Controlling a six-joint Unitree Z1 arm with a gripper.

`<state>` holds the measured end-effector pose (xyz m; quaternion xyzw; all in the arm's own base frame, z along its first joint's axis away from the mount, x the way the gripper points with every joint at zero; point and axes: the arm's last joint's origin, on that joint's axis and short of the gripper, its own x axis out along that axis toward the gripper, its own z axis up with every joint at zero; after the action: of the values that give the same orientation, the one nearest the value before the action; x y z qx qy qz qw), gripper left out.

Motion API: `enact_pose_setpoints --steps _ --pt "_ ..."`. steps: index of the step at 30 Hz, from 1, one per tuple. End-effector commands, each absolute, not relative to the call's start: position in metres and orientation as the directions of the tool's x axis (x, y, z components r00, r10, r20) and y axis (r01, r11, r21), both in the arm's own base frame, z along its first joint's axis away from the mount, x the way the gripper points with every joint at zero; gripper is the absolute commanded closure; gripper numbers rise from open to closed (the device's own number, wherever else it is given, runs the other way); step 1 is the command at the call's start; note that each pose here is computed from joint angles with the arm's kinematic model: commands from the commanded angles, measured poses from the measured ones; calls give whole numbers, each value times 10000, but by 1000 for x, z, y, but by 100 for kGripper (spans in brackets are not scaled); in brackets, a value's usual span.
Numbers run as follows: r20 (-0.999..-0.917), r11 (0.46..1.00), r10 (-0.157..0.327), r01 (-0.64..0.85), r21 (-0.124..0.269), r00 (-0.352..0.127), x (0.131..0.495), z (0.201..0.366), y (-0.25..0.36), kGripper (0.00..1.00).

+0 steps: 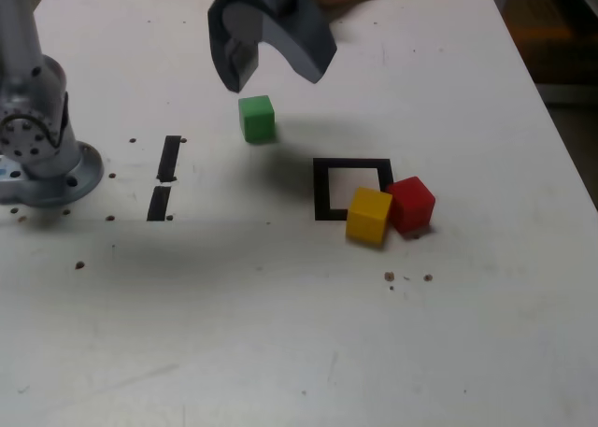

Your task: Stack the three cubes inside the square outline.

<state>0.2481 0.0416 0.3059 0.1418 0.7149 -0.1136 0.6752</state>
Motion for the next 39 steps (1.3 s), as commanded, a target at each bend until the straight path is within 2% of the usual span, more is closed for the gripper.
enact_pose_setpoints --steps 1,7,12,15,21,24,27,32,36,39 --pt "-9977 9071 642 4182 483 -240 252 317 29 2" --pt "-9943 8171 951 5667 1058 484 263 339 -1 0" --pt "-9905 7530 1117 6436 1371 803 268 345 -13 0" --pt "-9903 7002 1114 7007 1371 825 272 345 -16 0" --pt "-9908 5223 1147 8441 1214 716 291 337 -24 0" --pt "-9890 4382 1316 8910 1189 672 301 331 -30 0" --pt "-9858 3760 1559 9190 1182 630 309 324 -35 1" --pt "-9822 3410 1827 9341 1055 442 320 312 -38 1" --pt "-9832 3652 1778 9249 1056 421 330 307 -39 1" --pt "-9873 3910 1526 9148 1014 442 338 303 -42 1"
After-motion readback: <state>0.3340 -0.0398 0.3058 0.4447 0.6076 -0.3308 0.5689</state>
